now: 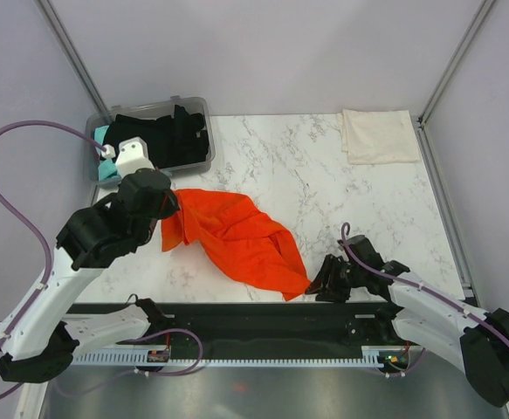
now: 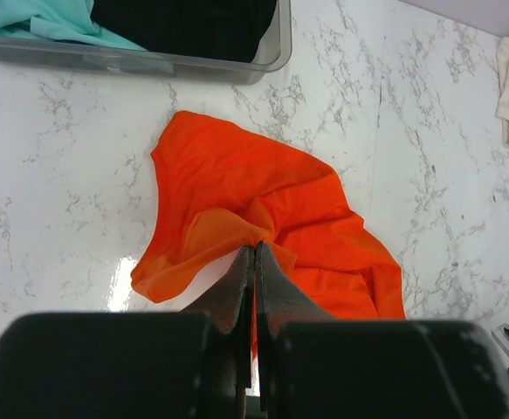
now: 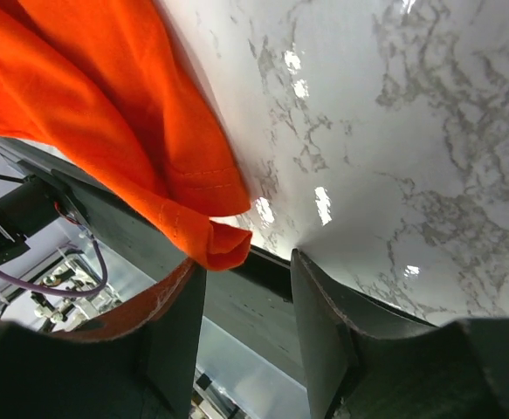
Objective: Fold and stack the t-shirts
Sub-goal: Flatten the tshirt out
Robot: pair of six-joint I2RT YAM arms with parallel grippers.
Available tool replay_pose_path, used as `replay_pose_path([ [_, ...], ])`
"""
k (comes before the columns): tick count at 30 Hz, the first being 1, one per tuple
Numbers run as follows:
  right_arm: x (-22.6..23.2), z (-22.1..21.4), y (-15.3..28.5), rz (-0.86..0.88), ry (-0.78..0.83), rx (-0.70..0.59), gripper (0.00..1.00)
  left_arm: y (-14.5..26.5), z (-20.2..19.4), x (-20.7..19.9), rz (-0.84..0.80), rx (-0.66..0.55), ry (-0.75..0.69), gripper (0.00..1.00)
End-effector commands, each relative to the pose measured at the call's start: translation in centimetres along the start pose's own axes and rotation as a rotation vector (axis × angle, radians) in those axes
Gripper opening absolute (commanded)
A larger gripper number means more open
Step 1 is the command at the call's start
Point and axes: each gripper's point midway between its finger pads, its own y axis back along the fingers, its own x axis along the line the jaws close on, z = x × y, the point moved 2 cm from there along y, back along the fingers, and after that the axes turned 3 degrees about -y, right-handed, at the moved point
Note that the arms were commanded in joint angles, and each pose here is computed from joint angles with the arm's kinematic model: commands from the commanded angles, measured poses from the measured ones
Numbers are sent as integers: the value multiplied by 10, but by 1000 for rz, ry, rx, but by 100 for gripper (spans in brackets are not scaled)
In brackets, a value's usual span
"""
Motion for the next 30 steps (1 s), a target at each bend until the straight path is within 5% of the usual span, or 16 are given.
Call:
replay_pose_path([
  [1, 17, 10, -3, 85, -16, -52, 52, 5, 19, -5, -26, -50, 16, 2],
  [16, 19, 10, -10, 110, -70, -46, 43, 10, 16, 2, -36, -56, 56, 2],
  [22, 22, 10, -5, 110, -64, -53, 21, 11, 16, 2, -36, -56, 60, 2],
  [25, 24, 12, -2, 101, -56, -63, 0, 10, 15, 1, -35, -52, 56, 2],
  [30, 44, 35, 16, 50, 10, -163, 0, 11, 20, -2, -45, -59, 60, 2],
])
